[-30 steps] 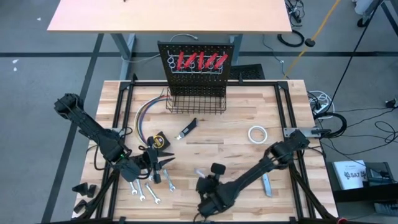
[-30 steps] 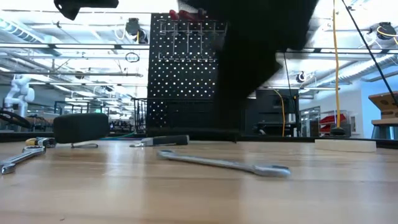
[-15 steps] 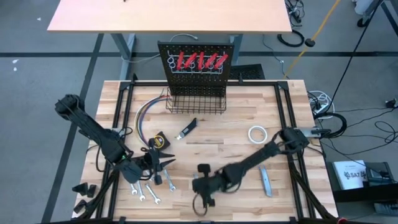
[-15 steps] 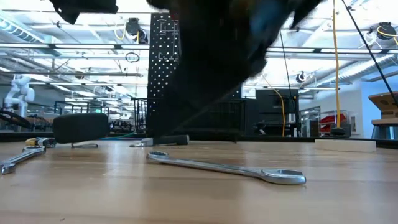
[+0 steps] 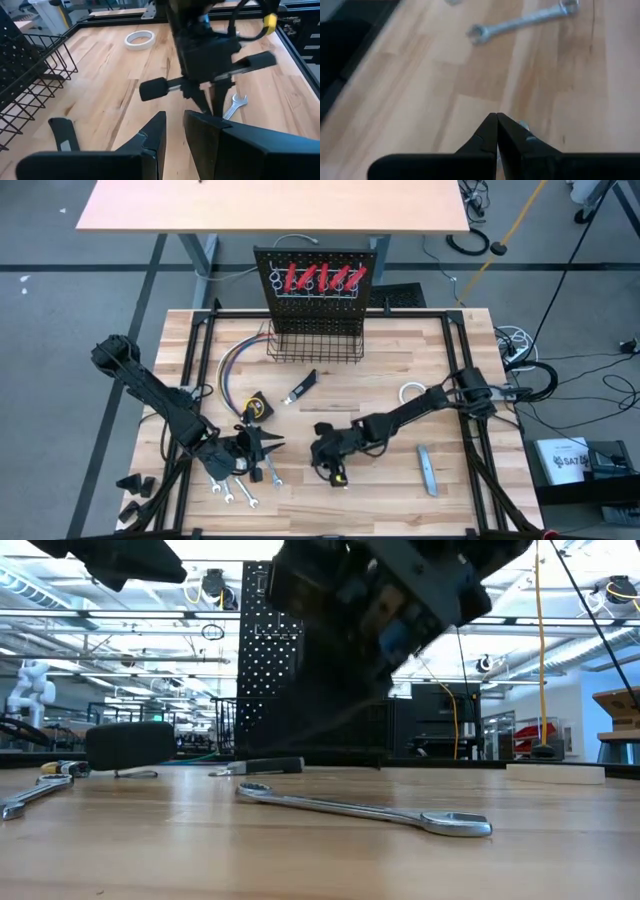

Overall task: Hang tools onto peg board
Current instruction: Hang the wrench on the peg board

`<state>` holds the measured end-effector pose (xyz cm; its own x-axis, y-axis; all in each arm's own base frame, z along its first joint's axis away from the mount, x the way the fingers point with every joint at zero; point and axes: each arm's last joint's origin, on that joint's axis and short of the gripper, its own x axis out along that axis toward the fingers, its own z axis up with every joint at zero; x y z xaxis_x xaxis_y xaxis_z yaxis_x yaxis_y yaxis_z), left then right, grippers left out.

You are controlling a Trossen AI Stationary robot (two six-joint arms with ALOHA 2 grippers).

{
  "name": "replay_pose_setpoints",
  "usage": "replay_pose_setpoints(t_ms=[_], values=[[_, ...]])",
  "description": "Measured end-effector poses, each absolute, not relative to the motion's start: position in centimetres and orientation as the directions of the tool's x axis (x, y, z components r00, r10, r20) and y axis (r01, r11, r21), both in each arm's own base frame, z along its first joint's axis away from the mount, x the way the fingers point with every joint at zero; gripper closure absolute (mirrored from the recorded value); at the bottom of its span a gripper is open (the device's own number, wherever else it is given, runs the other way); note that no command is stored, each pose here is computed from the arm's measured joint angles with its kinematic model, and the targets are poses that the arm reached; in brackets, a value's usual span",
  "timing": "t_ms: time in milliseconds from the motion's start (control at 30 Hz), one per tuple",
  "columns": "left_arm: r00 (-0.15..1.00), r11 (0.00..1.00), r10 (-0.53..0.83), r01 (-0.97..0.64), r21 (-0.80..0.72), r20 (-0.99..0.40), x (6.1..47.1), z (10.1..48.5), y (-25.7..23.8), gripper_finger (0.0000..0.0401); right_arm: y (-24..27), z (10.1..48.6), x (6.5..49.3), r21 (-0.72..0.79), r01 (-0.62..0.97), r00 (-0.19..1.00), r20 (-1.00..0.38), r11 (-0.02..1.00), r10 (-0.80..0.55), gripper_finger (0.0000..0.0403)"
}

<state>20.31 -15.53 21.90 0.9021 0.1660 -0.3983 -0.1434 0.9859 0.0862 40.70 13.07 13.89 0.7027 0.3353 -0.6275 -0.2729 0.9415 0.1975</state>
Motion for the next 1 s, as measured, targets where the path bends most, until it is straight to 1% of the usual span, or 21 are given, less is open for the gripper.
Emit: replay_pose_setpoints(t_ms=[133,300,433,733,900,1000], values=[[0.909,0.987,0.160,-0.145,0.067,-0.385,20.4,22.1,-15.6,0.0324,13.3,14.1,40.7,0.192,-0.275,0.711,-0.619,0.942,0.333,0.0403],[0.916,0.988,0.154,-0.146,0.049,-0.371,20.5,22.3,-15.7,0.0324,12.7,14.1,40.9,0.173,-0.241,0.728,-0.619,0.955,0.295,0.0403],[0.916,0.988,0.154,-0.146,0.049,-0.371,20.5,22.3,-15.7,0.0324,12.4,13.8,41.1,0.182,-0.239,0.725,-0.620,0.954,0.300,0.0403],[0.915,0.988,0.155,-0.143,0.058,-0.373,20.5,22.2,-15.7,0.0324,11.8,11.1,41.6,0.205,-0.200,0.697,-0.658,0.958,0.286,0.0403],[0.915,0.988,0.155,-0.143,0.058,-0.374,20.5,22.2,-15.7,0.0324,11.3,10.0,41.7,0.241,-0.120,0.679,-0.688,0.963,0.256,0.0403],[0.914,0.988,0.155,-0.144,0.057,-0.374,20.5,22.2,-15.7,0.0324,10.9,9.9,41.4,0.232,0.013,0.669,-0.725,0.973,0.164,0.0403]])
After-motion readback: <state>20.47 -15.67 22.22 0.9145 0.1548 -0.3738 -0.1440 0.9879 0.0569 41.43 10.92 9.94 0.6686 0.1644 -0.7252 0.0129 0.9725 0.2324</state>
